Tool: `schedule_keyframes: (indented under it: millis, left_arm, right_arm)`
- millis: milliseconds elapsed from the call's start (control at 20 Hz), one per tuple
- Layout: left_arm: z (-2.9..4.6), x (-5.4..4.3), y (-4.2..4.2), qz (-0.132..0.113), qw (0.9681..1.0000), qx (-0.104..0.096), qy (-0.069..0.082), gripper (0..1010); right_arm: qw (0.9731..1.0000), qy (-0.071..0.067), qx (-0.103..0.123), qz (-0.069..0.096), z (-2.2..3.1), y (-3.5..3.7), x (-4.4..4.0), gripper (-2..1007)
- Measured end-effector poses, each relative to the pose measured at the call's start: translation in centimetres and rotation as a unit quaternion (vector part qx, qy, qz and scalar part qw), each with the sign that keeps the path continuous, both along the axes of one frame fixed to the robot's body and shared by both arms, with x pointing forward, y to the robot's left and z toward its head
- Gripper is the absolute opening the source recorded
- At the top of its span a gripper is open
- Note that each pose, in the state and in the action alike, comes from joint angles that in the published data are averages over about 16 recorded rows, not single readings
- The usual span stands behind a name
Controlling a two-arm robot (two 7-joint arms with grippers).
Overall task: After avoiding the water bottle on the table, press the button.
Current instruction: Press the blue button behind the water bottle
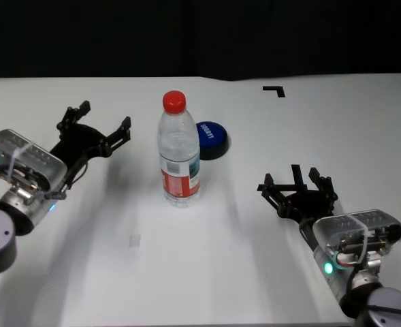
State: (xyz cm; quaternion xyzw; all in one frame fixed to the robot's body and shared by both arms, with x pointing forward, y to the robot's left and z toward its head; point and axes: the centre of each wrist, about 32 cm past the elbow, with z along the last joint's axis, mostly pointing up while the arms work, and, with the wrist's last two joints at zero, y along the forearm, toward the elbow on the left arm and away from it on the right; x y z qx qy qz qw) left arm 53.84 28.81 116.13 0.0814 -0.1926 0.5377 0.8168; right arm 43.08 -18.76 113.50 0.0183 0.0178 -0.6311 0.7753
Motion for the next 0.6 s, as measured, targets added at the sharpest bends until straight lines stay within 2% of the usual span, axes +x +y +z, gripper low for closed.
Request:
schedule_keyframes:
  millis: [600]
  left_arm:
    - [0.37, 2.65, -1.30, -0.007, 0.9998, 0.009, -0.013, 1003]
  right_arm:
    - [1.0000, 0.000, 0.000, 0.000, 0.00, 0.00, 0.00, 1002]
